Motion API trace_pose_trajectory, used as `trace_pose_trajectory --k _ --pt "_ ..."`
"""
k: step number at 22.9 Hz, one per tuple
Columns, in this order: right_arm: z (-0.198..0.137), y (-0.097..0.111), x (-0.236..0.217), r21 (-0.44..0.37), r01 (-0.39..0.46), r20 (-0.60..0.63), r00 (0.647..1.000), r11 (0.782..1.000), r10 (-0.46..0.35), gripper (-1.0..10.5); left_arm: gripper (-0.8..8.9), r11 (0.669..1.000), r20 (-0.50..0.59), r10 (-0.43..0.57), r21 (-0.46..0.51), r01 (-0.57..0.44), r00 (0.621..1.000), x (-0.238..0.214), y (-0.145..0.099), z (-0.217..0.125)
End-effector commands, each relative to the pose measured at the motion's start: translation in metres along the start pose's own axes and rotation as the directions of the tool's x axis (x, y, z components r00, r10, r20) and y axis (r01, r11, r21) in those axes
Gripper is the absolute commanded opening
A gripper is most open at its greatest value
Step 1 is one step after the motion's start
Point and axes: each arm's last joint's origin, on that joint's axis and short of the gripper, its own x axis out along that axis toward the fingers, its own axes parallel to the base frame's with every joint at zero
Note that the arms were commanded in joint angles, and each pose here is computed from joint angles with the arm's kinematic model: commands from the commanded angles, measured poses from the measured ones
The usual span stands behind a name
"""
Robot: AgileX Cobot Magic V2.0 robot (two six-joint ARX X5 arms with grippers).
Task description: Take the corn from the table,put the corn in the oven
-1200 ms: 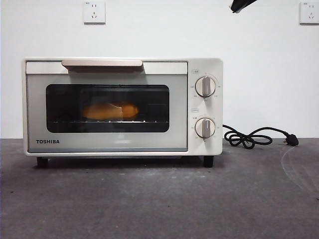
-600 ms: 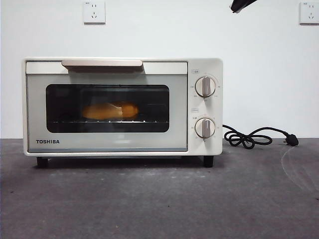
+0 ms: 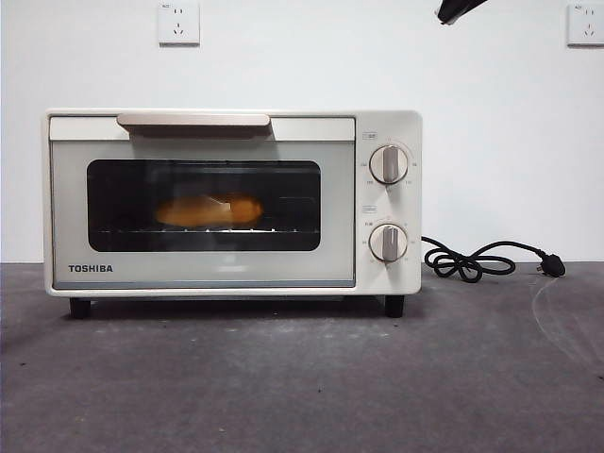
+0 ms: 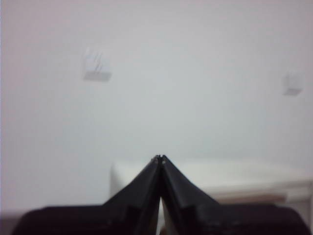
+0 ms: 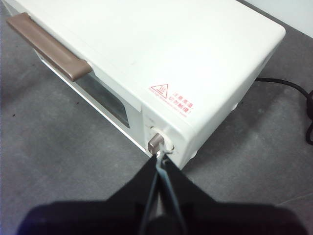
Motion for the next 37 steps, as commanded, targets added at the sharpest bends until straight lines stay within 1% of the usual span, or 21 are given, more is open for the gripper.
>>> trace_pose_trajectory --k 1,3,6,9,12,15,37 --pt "-0.001 -0.001 0.004 -0.004 -0.002 -0.008 1.000 1.000 0.002 -0.2 -0.04 1.000 -0.110 0.023 -0.008 -0.024 0.994 -0.001 0.002 -0.013" --pt "-0.001 -0.001 0.004 -0.004 -0.002 -0.008 1.000 1.000 0.002 -0.2 -0.04 0.999 -0.196 0.051 -0.002 -0.052 0.979 -0.003 0.003 -0.021" --pt "-0.001 -0.001 0.004 -0.004 -0.002 -0.008 1.000 1.000 0.002 -0.2 -0.04 0.994 -0.330 0.104 0.008 -0.108 0.938 -0.006 0.006 -0.035" --pt "-0.001 -0.001 0.004 -0.004 -0.002 -0.008 1.000 1.000 0.002 -0.2 -0.04 0.988 -0.441 0.148 0.024 -0.153 0.885 -0.011 0.009 -0.045" --pt "-0.001 -0.001 0.004 -0.004 -0.002 -0.008 1.000 1.000 0.002 -0.2 -0.04 0.984 -0.530 0.168 0.047 -0.169 0.831 -0.017 0.010 -0.054" --pt "-0.001 -0.001 0.004 -0.004 -0.002 -0.008 1.000 1.000 0.002 -0.2 -0.04 0.986 -0.530 0.165 0.066 -0.153 0.832 -0.017 0.011 -0.054" --pt "-0.001 -0.001 0.004 -0.004 -0.002 -0.008 1.000 1.000 0.002 -0.2 -0.04 0.986 -0.526 0.166 0.066 -0.155 0.834 -0.016 0.011 -0.054"
